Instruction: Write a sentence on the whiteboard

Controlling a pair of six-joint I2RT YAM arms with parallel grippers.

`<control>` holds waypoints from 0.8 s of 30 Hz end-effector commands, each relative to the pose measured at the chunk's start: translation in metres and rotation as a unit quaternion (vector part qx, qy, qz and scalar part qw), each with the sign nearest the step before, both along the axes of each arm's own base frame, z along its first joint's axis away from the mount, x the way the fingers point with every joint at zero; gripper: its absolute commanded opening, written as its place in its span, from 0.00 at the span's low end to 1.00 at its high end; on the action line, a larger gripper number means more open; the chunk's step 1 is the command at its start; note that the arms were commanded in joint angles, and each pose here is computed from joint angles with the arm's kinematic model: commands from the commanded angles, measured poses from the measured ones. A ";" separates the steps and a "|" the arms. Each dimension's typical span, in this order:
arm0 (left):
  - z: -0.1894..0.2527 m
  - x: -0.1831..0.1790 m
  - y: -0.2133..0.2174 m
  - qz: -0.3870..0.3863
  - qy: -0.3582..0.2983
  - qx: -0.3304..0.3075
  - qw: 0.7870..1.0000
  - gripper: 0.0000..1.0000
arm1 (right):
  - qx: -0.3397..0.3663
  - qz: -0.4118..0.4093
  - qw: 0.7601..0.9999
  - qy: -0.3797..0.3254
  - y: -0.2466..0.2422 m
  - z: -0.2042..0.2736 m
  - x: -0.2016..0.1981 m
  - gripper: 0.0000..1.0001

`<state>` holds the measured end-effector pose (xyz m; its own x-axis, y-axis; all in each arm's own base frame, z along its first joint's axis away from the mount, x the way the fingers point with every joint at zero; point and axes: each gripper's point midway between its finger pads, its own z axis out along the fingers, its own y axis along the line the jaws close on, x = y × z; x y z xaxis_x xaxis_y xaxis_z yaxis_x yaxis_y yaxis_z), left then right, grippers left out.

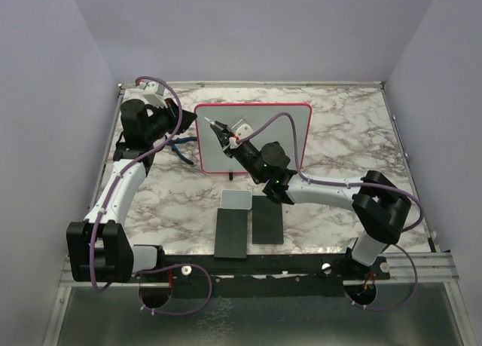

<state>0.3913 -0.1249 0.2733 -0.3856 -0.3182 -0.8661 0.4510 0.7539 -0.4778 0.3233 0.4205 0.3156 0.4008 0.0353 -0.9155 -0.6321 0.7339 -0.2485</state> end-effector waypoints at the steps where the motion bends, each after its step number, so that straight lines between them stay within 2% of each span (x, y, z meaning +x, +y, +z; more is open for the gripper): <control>1: 0.004 -0.006 -0.006 -0.021 -0.008 -0.007 1.000 0.15 | 0.009 -0.012 1.000 -0.007 0.001 0.005 0.007 0.01; 24: 0.003 -0.006 -0.007 -0.022 -0.006 -0.007 1.000 0.15 | 0.000 -0.034 0.999 -0.002 0.001 -0.008 0.023 0.01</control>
<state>0.3912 -0.1249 0.2727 -0.3863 -0.3182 -0.8658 0.4506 0.7539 -0.4781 0.3368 0.4224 0.3012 0.3917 0.0022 -0.9201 -0.6102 0.7490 -0.2580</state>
